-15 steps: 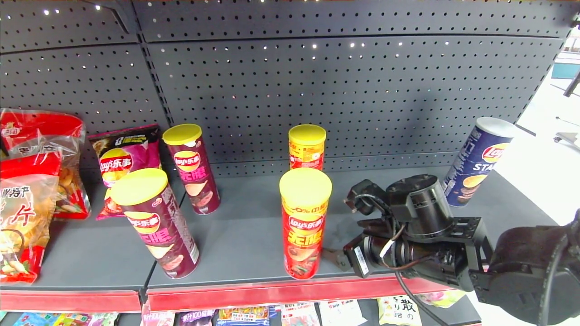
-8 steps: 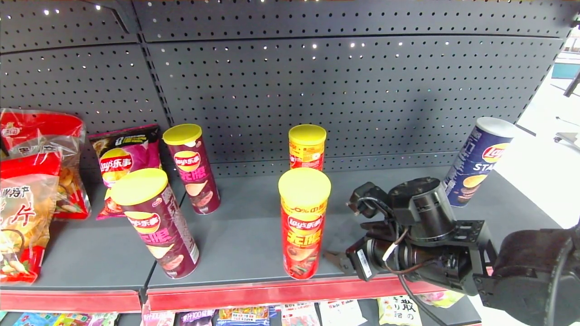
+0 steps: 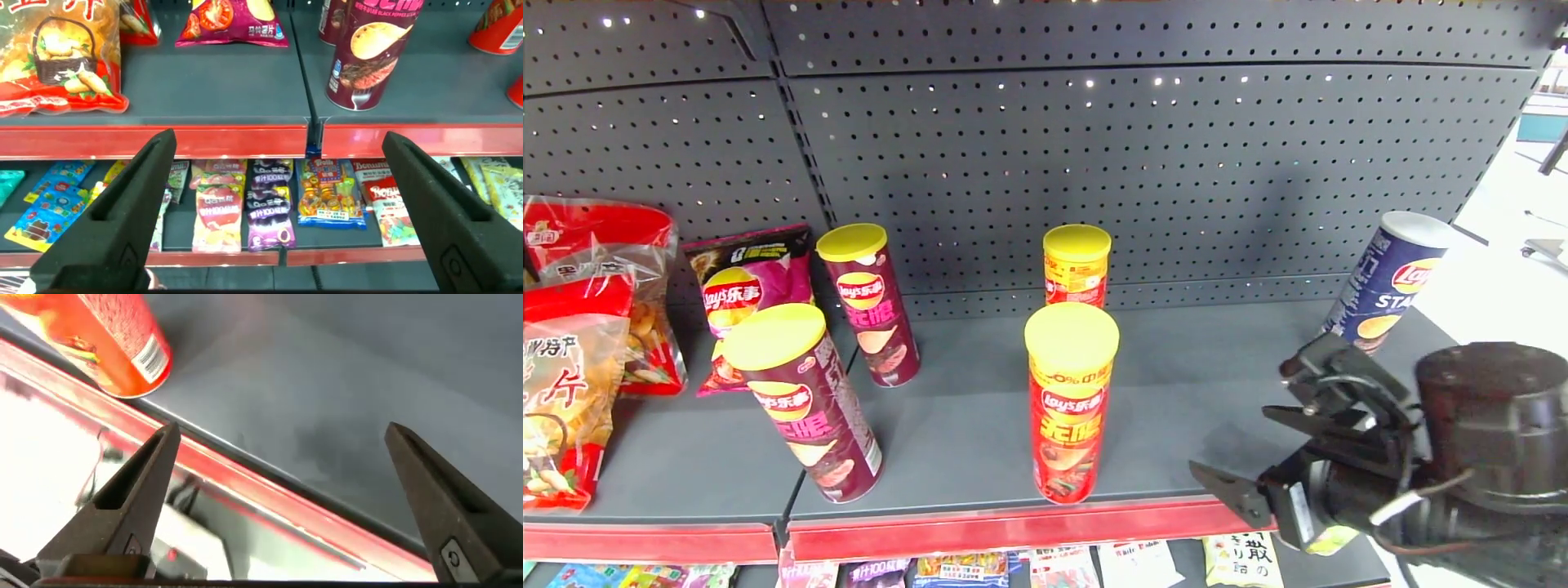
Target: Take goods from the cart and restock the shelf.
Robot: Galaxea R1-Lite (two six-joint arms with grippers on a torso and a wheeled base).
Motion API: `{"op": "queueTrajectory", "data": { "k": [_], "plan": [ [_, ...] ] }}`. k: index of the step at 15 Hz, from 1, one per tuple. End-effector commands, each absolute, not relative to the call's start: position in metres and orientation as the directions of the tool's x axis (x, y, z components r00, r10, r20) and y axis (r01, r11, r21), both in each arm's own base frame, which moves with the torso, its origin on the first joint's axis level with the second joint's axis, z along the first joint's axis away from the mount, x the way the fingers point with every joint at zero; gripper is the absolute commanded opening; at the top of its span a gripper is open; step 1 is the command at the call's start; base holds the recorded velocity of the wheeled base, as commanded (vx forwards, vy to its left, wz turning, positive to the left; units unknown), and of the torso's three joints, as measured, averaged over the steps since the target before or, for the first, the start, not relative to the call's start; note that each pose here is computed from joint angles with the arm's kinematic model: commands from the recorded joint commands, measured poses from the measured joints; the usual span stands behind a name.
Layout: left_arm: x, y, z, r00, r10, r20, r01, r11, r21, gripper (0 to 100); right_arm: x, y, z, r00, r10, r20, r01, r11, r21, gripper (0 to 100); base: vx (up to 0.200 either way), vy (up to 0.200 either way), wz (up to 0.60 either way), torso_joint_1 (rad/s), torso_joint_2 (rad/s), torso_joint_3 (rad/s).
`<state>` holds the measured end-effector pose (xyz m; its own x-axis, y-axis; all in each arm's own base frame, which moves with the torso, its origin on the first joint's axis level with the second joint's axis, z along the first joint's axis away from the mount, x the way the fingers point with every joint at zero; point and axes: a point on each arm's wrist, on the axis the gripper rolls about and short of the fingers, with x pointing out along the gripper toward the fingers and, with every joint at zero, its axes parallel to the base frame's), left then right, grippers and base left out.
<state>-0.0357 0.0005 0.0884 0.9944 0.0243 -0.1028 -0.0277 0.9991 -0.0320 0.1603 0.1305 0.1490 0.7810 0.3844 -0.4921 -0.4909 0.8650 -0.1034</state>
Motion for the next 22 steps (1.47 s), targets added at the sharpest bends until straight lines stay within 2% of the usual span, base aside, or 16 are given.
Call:
{"op": "queueTrajectory", "data": {
  "k": [1,3,5,6,7,8,9,11,13,16,20,22],
  "plan": [
    [-0.036,0.0,0.089,0.994,0.026,-0.103,-0.03,0.999,-0.037,100,0.116,0.072,0.174,0.892,0.331,-0.309,-0.381,0.917,-0.119,100,0.0,0.0,0.0,0.0,0.0,0.0],
    [-0.036,0.0,0.089,0.995,0.02,-0.103,-0.024,0.999,-0.038,100,0.095,0.041,0.181,0.953,0.227,-0.199,-0.26,0.951,-0.164,100,0.0,0.0,0.0,0.0,0.0,0.0],
    [-0.036,0.0,0.089,0.995,0.017,-0.103,-0.021,0.999,-0.038,100,0.074,0.023,0.191,0.977,0.149,-0.151,-0.177,0.965,-0.194,100,0.0,0.0,0.0,0.0,0.0,0.0],
    [-0.036,0.0,0.089,0.995,0.015,-0.103,-0.019,0.999,-0.038,100,0.056,0.012,0.211,0.989,0.079,-0.124,-0.102,0.976,-0.192,100,0.0,0.0,0.0,0.0,0.0,0.0],
    [-0.036,0.0,0.089,0.995,0.017,-0.103,-0.021,0.999,-0.038,100,0.051,0.01,0.215,0.991,0.062,-0.121,-0.085,0.978,-0.19,100,0.0,0.0,0.0,0.0,0.0,0.0],
    [-0.036,0.0,0.089,0.995,0.02,-0.103,-0.024,0.999,-0.036,100,0.021,-0.002,0.217,0.989,-0.075,-0.13,0.05,0.982,-0.182,100,0.0,0.0,0.0,0.0,0.0,0.0],
    [-0.036,0.0,0.089,0.994,0.021,-0.103,-0.025,0.999,-0.036,100,0.002,-0.005,0.206,0.971,-0.169,-0.168,0.136,0.972,-0.191,100,0.0,0.0,0.0,0.0,0.0,0.0],
    [-0.036,0.0,0.089,0.994,0.023,-0.103,-0.027,0.999,-0.034,100,-0.035,-0.004,0.181,0.932,-0.242,-0.271,0.189,0.96,-0.207,100,0.0,0.0,0.0,0.0,0.0,0.0],
    [-0.036,0.0,0.089,0.995,0.015,-0.103,-0.018,1.0,-0.021,100,-0.052,-0.003,0.144,0.933,-0.204,-0.296,0.152,0.97,-0.19,100,0.0,0.0,0.0,0.0,0.0,0.0],
    [-0.036,0.0,0.089,0.995,0.015,-0.103,-0.017,1.0,-0.018,100,-0.036,-0.002,0.09,0.991,-0.089,-0.102,0.074,0.987,-0.14,100,0.0,0.0,0.0,0.0,0.0,0.0],
    [-0.036,0.0,0.089,0.995,0.012,-0.103,-0.014,1.0,-0.014,100,-0.032,0.0,0.086,0.998,-0.018,-0.064,0.011,0.994,-0.11,100,0.0,0.0,0.0,0.0,0.0,0.0],
    [-0.036,0.0,0.089,0.995,0.014,-0.103,-0.016,1.0,-0.023,100,-0.026,0.0,0.083,1.0,-0.008,0.008,0.008,0.998,-0.063,100,0.0,0.0,0.0,0.0,0.0,0.0]
  ]
}}
